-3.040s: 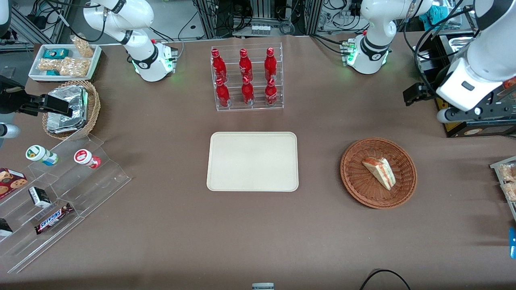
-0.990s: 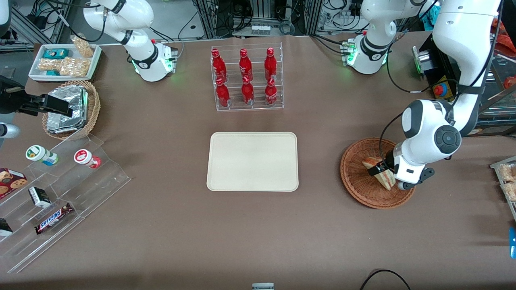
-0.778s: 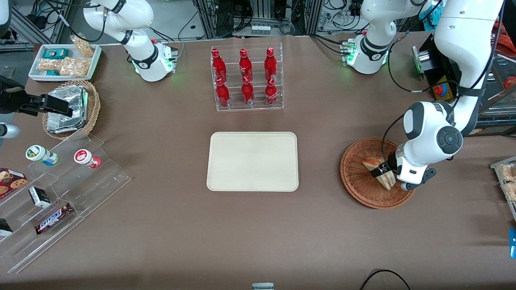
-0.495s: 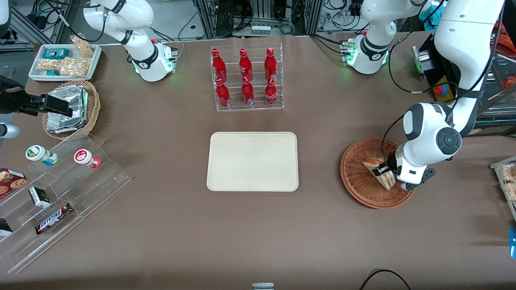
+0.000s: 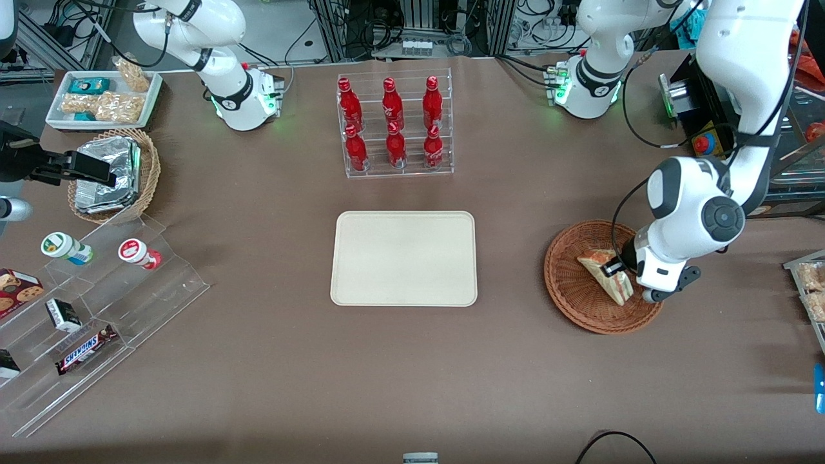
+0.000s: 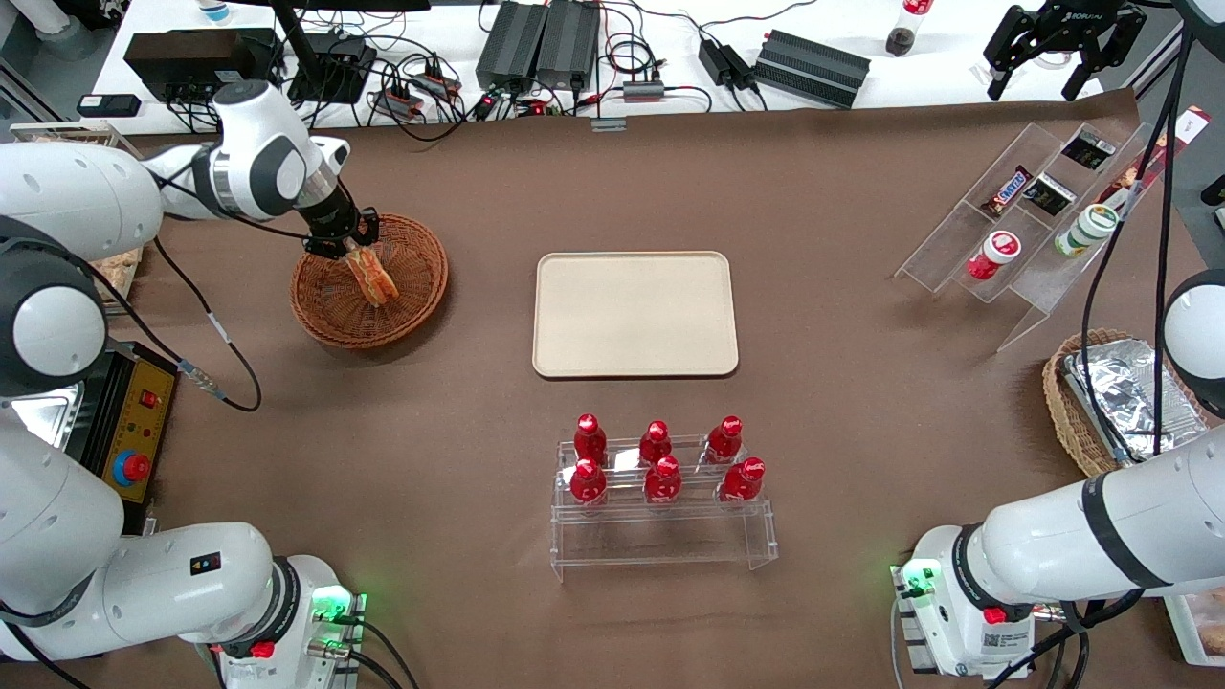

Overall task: Place sandwich from basket to tray
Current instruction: 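Lift the sandwich and carry it over the cream tray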

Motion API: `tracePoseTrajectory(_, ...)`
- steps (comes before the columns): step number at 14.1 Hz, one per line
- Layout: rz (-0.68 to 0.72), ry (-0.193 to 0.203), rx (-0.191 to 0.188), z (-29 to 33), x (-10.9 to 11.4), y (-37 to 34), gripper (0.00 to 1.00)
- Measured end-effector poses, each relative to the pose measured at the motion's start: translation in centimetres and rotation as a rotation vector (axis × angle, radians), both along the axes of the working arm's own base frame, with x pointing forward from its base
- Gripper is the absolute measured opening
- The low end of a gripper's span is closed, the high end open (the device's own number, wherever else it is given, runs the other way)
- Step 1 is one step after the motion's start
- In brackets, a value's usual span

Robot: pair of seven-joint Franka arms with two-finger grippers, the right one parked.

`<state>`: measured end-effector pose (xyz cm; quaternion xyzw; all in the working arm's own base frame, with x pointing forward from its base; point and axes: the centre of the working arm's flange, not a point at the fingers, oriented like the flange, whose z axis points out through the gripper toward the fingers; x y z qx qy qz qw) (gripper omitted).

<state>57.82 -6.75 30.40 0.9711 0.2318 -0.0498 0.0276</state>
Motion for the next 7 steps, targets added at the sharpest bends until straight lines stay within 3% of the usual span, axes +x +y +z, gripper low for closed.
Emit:
tracePoseTrajectory(3, -0.094, -0.009, 0.002, 5.4, -1.2, -6.0, 0.15)
tracePoseTrajectory(7, -0.300, -0.010, -0.038, 6.3, -5.0, -18.7, 0.15)
